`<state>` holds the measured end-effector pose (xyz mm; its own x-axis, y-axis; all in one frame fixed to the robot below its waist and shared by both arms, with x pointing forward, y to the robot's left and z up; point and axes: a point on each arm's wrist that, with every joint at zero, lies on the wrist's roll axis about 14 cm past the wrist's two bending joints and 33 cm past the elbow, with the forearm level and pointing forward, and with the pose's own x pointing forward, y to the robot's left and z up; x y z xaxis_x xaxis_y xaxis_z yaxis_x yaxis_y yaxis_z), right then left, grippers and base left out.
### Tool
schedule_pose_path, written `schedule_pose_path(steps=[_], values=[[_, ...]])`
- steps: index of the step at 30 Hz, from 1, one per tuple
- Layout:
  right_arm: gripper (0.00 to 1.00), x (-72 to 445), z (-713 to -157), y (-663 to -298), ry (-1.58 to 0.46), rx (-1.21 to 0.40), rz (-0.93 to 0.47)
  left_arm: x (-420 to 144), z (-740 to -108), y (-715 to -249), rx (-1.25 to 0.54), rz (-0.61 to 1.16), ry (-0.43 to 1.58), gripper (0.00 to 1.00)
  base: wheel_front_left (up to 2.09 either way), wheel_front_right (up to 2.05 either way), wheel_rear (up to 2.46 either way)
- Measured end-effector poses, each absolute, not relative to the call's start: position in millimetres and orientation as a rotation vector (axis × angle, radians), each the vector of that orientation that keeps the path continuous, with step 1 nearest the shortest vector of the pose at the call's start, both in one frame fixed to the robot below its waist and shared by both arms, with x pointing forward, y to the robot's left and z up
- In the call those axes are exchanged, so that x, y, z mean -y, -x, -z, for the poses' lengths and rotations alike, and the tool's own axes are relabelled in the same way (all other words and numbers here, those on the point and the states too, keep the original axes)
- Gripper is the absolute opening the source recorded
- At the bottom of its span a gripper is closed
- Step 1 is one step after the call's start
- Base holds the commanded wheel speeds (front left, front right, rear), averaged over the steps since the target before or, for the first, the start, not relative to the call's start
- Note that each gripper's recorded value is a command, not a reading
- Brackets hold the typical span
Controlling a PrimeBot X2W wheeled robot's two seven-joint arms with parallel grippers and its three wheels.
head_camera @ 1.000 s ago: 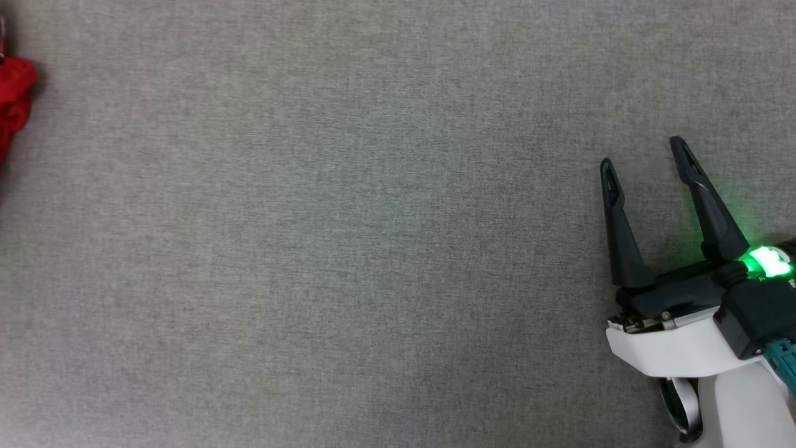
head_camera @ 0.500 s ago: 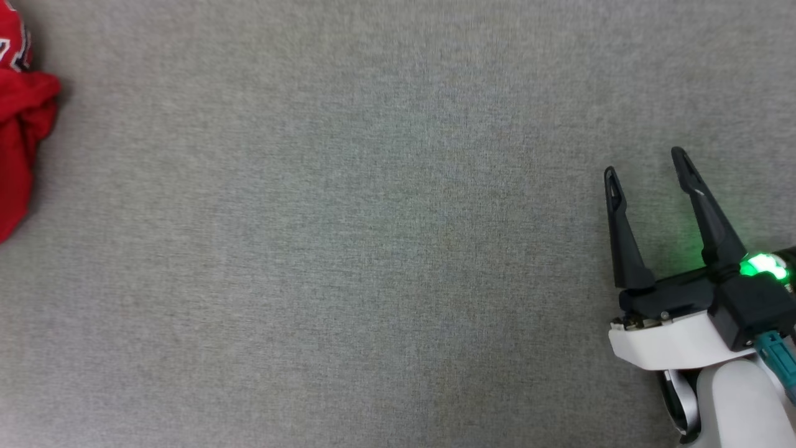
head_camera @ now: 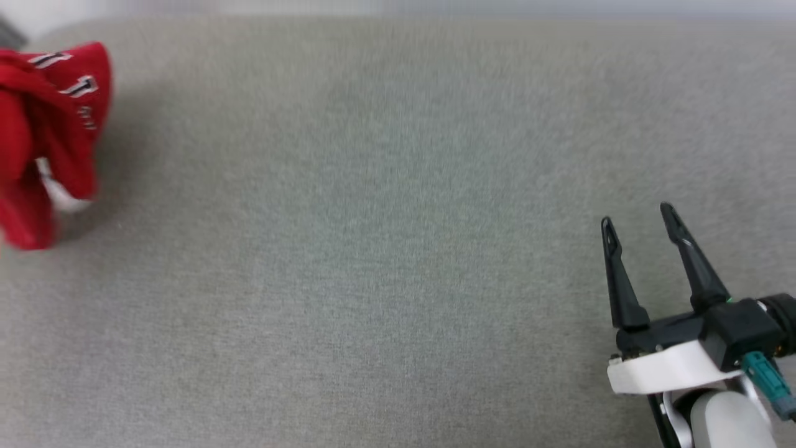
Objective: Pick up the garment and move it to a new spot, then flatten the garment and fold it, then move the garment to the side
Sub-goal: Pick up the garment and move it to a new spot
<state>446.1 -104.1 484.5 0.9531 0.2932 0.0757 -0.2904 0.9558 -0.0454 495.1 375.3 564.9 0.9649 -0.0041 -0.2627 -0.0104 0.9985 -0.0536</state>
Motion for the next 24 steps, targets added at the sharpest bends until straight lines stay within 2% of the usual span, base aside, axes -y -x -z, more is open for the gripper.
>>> schedule_pose_path(steps=[7, 13, 16, 24], values=[[1.00, 111, -520, -422, 0.025, 0.155, -0.276, -308, -619, -484, -0.085, 0.178, -0.001, 0.00, 0.00, 0.00, 0.00], [1.00, 124, -538, -409, 0.017, 0.195, -0.239, -220, -647, -485, 0.055, 0.348, 0.045, 0.00, 0.00, 0.00, 0.00], [1.00, 134, -540, -404, 0.018, 0.198, -0.210, -168, -654, -484, 0.109, 0.444, 0.084, 0.00, 0.00, 0.00, 0.00], [1.00, 162, -542, -394, 0.036, 0.197, -0.128, -79, -648, -486, 0.187, 0.562, 0.200, 0.00, 0.00, 0.00, 0.00]])
